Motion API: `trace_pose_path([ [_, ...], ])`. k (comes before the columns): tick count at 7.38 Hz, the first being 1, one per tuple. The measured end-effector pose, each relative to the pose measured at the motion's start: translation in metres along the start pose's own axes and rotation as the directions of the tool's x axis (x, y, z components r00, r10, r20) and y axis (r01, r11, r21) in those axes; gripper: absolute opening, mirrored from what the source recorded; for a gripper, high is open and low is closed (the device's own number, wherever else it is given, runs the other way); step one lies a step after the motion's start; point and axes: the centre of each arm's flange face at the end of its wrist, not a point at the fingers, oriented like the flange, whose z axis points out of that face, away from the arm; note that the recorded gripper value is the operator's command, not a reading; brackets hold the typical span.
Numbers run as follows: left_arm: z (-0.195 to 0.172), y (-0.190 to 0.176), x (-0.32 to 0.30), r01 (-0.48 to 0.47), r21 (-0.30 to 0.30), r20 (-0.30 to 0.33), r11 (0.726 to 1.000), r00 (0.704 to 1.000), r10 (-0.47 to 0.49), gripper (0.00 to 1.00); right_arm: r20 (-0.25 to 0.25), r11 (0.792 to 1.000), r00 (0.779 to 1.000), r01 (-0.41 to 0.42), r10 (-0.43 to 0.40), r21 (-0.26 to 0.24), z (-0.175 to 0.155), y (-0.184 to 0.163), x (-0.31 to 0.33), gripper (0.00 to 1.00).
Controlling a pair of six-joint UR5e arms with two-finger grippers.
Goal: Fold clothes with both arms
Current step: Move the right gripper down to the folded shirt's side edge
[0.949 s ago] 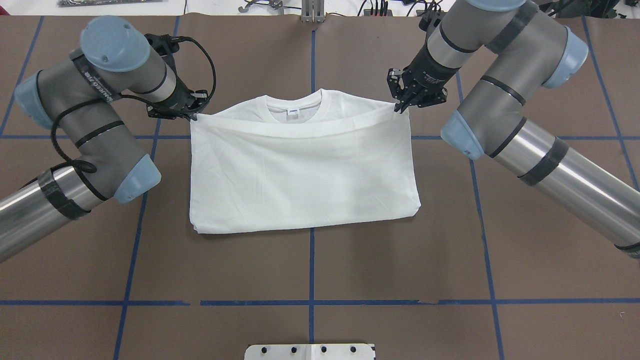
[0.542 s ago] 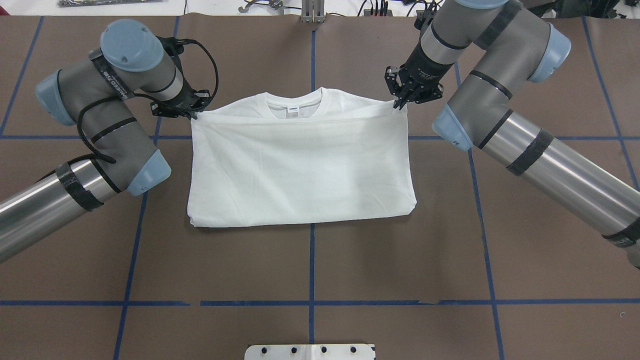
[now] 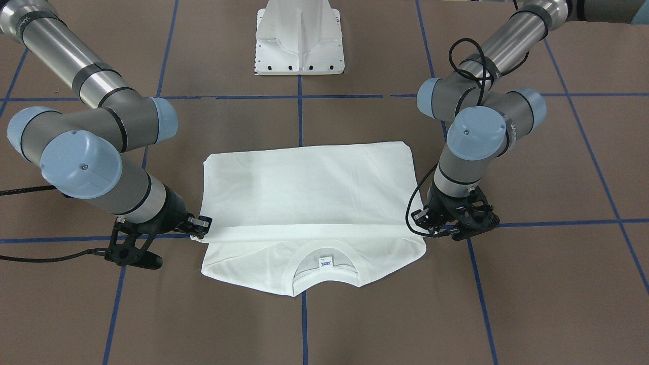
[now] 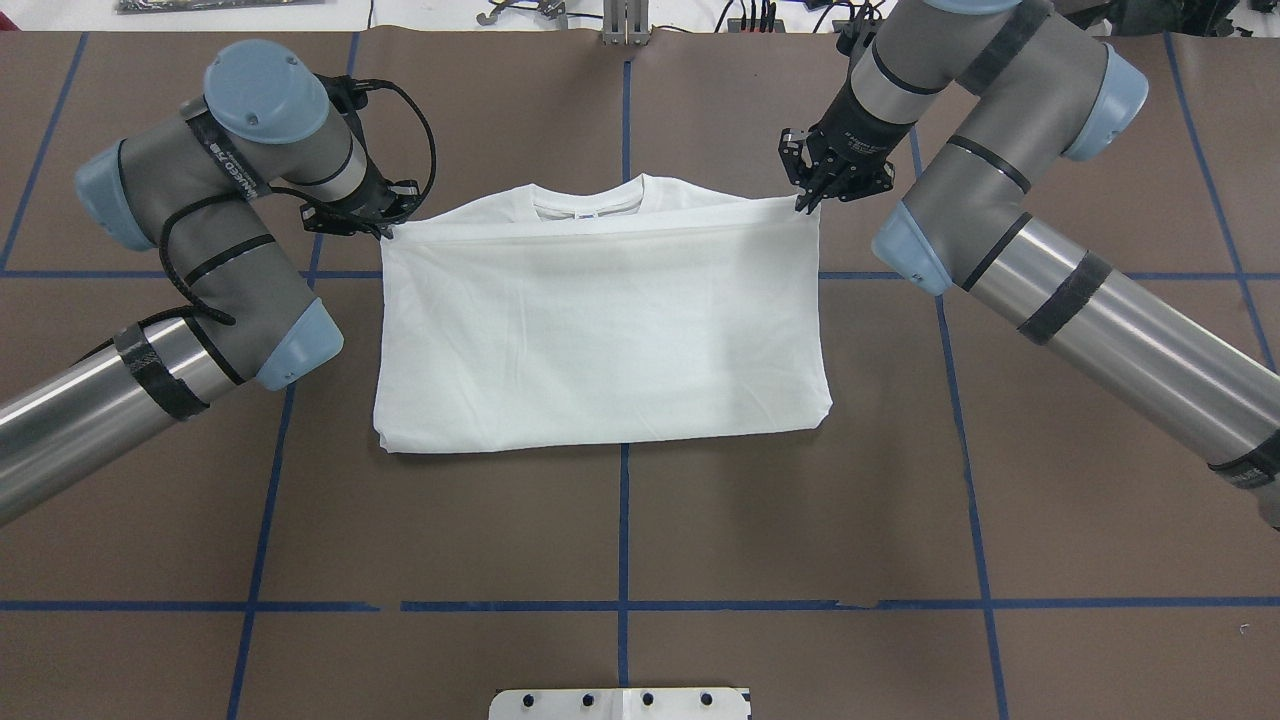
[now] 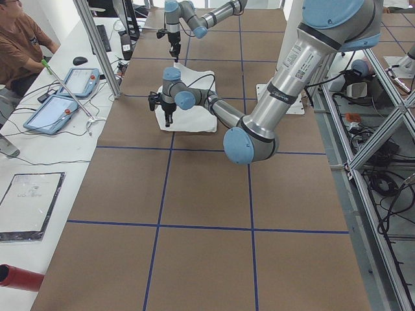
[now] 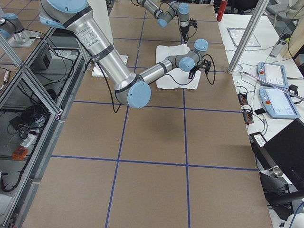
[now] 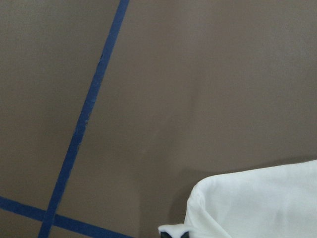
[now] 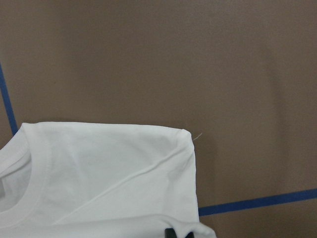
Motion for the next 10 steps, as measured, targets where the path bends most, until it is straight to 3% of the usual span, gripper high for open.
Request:
trace_pose_path([
  [2,-0.002,0.0,0.001,0.0,0.001,-0.002,1.0,1.0,0.0,0.0,0.005,1.0,1.0,0.007,-0.007,0.002,-0.002,0.0,-0.004,0.0],
  [3,-0.002,-0.001,0.001,0.001,0.002,-0.002,1.0,1.0,-0.001,0.14,0.007,1.0,1.0,0.009,-0.009,0.002,-0.003,0.001,-0.006,0.21],
  [4,-0.004,-0.003,0.0,0.004,0.007,0.0,1.0,1.0,-0.004,0.46,0.006,1.0,1.0,0.008,-0.008,0.001,-0.002,0.001,-0.006,0.48],
  [5,-0.007,-0.006,-0.002,0.007,0.015,0.0,1.0,1.0,-0.007,0.85,0.006,1.0,1.0,0.008,-0.008,0.0,-0.001,0.002,-0.006,0.72],
  [6,-0.011,-0.009,-0.002,0.01,0.022,-0.004,1.0,1.0,-0.01,0.99,0.007,1.0,1.0,0.008,-0.008,-0.001,-0.001,0.003,-0.007,0.99],
  [10,-0.025,-0.013,-0.001,0.016,0.044,-0.016,0.999,1.0,-0.015,1.0,0.019,1.0,1.0,0.016,-0.016,-0.003,-0.001,0.013,-0.002,1.0],
])
